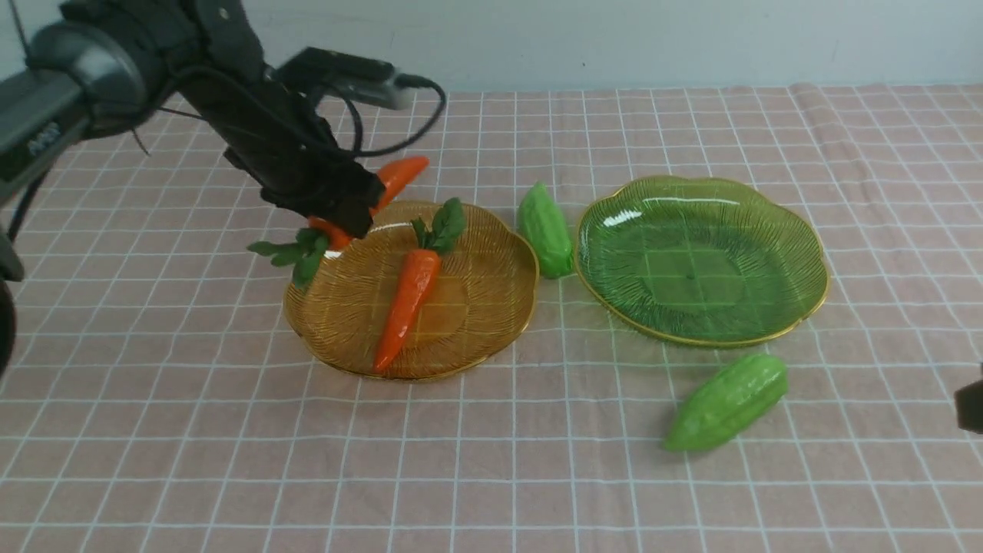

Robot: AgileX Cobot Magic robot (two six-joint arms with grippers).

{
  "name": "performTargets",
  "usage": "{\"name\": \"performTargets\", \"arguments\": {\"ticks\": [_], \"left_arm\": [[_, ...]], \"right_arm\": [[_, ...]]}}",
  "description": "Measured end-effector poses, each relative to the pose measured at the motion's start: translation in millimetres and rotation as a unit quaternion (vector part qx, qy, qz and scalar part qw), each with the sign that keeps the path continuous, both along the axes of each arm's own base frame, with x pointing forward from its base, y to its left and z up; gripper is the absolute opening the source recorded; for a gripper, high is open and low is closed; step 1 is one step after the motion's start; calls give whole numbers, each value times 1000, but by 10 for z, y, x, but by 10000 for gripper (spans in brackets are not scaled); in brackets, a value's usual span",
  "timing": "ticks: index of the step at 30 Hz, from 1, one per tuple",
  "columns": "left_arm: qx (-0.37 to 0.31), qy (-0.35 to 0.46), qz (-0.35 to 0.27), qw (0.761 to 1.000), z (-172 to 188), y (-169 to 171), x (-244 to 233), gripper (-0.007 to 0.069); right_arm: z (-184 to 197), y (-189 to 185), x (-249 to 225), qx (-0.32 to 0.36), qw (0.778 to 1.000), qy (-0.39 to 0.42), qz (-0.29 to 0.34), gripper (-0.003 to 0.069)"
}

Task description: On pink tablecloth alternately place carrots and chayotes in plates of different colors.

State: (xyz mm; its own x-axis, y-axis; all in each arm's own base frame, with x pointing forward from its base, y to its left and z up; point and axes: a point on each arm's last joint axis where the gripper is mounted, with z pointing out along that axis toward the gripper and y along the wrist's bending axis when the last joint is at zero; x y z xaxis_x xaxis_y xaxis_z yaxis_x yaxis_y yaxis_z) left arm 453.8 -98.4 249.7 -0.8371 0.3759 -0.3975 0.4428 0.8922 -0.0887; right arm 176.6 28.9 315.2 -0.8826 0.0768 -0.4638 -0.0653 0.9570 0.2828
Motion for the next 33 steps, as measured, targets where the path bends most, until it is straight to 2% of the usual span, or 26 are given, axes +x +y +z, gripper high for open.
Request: {"name": "performTargets", "arguments": {"ticks": [5, 9, 10, 13, 17, 18, 20, 21, 22, 24, 25, 26, 30, 33], "left_arm": [[16, 19, 20, 1000, -163, -56, 29, 311], [13, 32, 41, 999, -237, -64, 42, 379], [12, 33, 44, 998, -236, -65, 41, 424], [11, 42, 48, 998, -206, -66, 30, 489], [13, 55, 42, 998, -77, -72, 12, 521], [12, 53, 41, 998, -21, -74, 15, 513], [7, 34, 39, 999, 167, -103, 13, 449], [6, 31, 38, 999, 200, -108, 6, 440], [2, 19, 41, 999, 303, -121, -16, 386], [-7, -4, 39, 999, 540, -160, -106, 230], [-14, -21, 35, 999, 720, -201, -193, 122], [-20, -34, 31, 999, 849, -242, -269, 71], [-37, -66, 12, 997, 1195, -351, -507, 12], [-51, -81, -33, 995, 1449, -629, -896, -3]], "right_arm": [[-76, 4, 188, 0, 1000, 27, -3, 43], [-146, 8, 369, 4, 999, 51, -14, 123], [-177, 8, 416, 5, 998, 58, -16, 148], [-249, 8, 534, 5, 997, 69, -21, 247], [-332, 41, 648, 2, 997, 76, -19, 379], [-364, 90, 690, 1, 997, 77, -12, 440], [-383, 180, 769, 0, 998, 68, 0, 536], [-384, 189, 773, 0, 998, 69, 2, 543], [-396, 237, 814, -1, 998, 66, 9, 582], [-415, 350, 911, -5, 998, 61, 23, 639], [-423, 371, 953, -7, 998, 61, 21, 651], [-431, 379, 971, -7, 998, 63, 20, 657], [-560, 423, 1142, 5, 995, 102, -22, 671], [-709, 440, 1276, 8, 990, 133, -52, 671]]}}
